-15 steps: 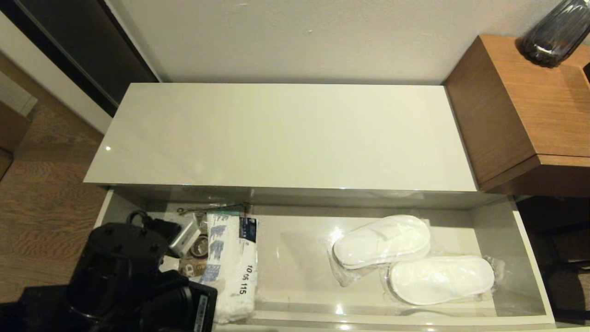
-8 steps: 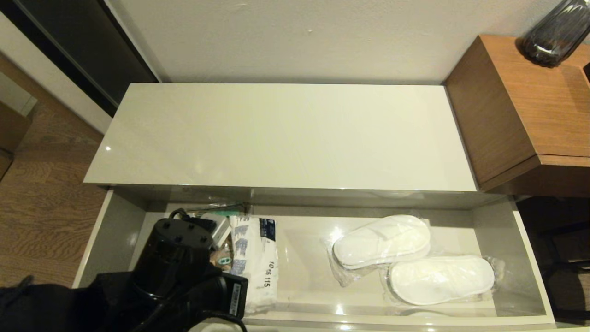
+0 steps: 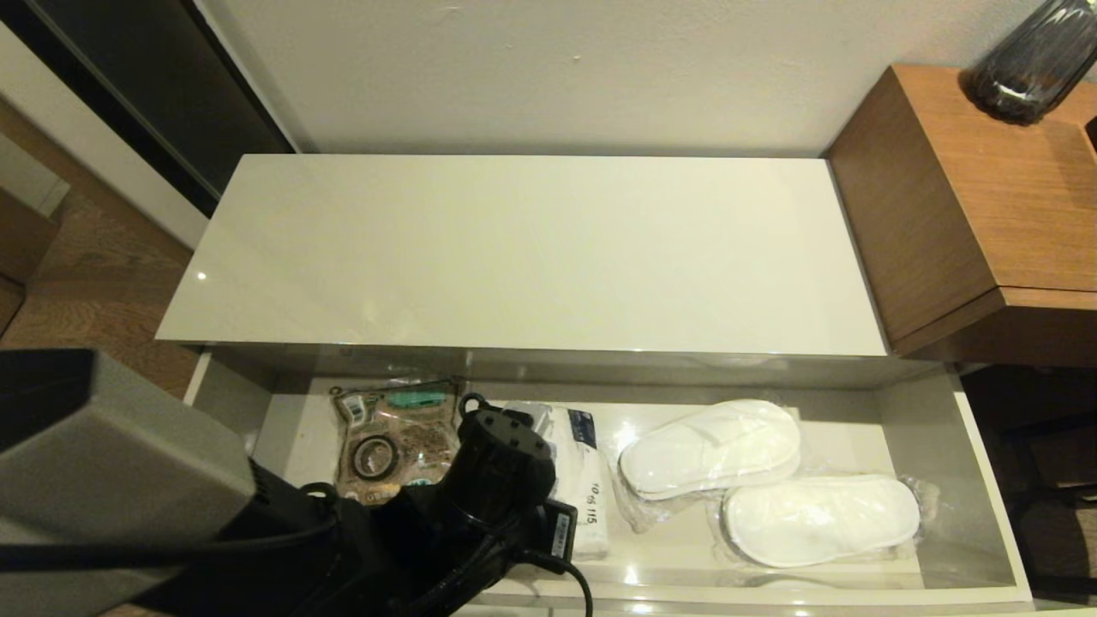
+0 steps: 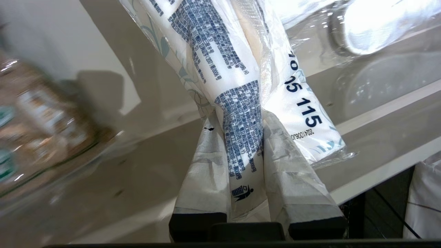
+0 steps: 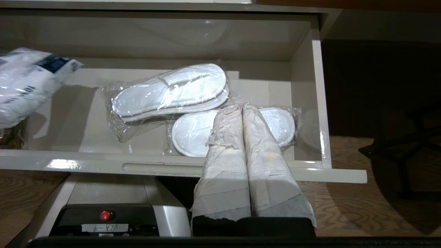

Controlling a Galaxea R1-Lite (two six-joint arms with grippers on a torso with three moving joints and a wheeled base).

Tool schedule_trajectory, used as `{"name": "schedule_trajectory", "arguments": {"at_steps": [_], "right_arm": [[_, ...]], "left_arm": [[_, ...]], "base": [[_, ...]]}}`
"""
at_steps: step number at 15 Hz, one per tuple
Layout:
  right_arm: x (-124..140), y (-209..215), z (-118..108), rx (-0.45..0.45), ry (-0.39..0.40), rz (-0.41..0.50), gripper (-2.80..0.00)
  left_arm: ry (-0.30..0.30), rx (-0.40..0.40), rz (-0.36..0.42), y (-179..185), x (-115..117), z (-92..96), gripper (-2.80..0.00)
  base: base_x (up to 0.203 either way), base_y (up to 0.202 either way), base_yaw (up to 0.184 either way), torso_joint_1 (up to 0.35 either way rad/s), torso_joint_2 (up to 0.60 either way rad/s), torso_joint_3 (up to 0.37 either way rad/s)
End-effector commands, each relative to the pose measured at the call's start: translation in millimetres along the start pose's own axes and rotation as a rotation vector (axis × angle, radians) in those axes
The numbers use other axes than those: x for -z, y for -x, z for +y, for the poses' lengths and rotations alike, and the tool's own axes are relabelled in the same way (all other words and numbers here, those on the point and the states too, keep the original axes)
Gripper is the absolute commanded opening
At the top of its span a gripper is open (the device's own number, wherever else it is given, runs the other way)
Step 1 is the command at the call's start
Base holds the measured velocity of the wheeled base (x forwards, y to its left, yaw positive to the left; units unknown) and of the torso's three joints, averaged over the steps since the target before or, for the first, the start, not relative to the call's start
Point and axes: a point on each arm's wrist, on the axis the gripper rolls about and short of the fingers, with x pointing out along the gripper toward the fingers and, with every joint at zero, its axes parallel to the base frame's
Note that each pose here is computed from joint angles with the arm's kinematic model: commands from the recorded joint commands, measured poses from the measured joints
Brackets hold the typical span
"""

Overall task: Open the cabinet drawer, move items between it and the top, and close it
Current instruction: Put the tissue in the drawer

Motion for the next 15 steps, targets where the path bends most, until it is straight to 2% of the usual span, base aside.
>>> {"name": "schedule_trajectory", "arguments": {"at_steps": [1, 3, 4, 7, 10, 12, 15], "right_arm": [[-0.1, -0.1, 0.0, 0.000, 0.000, 0.001, -2.80], [-0.1, -0.1, 0.0, 0.000, 0.000, 0.001, -2.80], [-0.1, -0.1, 0.0, 0.000, 0.000, 0.001, -2.80], [-0.1, -0.1, 0.0, 0.000, 0.000, 0.001, -2.80], [-0.1, -0.1, 0.0, 0.000, 0.000, 0.001, -2.80], [-0.1, -0.1, 0.0, 0.000, 0.000, 0.001, -2.80], [-0.1, -0.1, 0.0, 0.000, 0.000, 0.001, -2.80]], "left_arm": [[-0.021, 0.000, 0.033, -22.0, 11.7, -7.5, -2.80], [-0.031, 0.010, 0.016, -28.9, 9.7, -12.1, -2.80], [-0.038, 0.013, 0.010, -29.9, 7.8, -13.3, 0.00], [-0.034, 0.029, -0.033, -25.8, -6.6, -17.3, 0.00], [-0.034, 0.027, -0.031, -10.9, -5.5, -12.5, 0.00], [-0.022, 0.010, -0.054, 13.2, -8.0, -1.6, 0.00], [0.023, -0.060, -0.095, 63.9, -16.2, 30.0, 0.00]], "base": [[0.000, 0.000, 0.000, 0.000, 0.00, 0.000], [0.000, 0.000, 0.000, 0.000, 0.00, 0.000], [0.000, 0.000, 0.000, 0.000, 0.00, 0.000], [0.000, 0.000, 0.000, 0.000, 0.00, 0.000], [0.000, 0.000, 0.000, 0.000, 0.00, 0.000], [0.000, 0.000, 0.000, 0.000, 0.00, 0.000], [0.000, 0.000, 0.000, 0.000, 0.00, 0.000]]}}
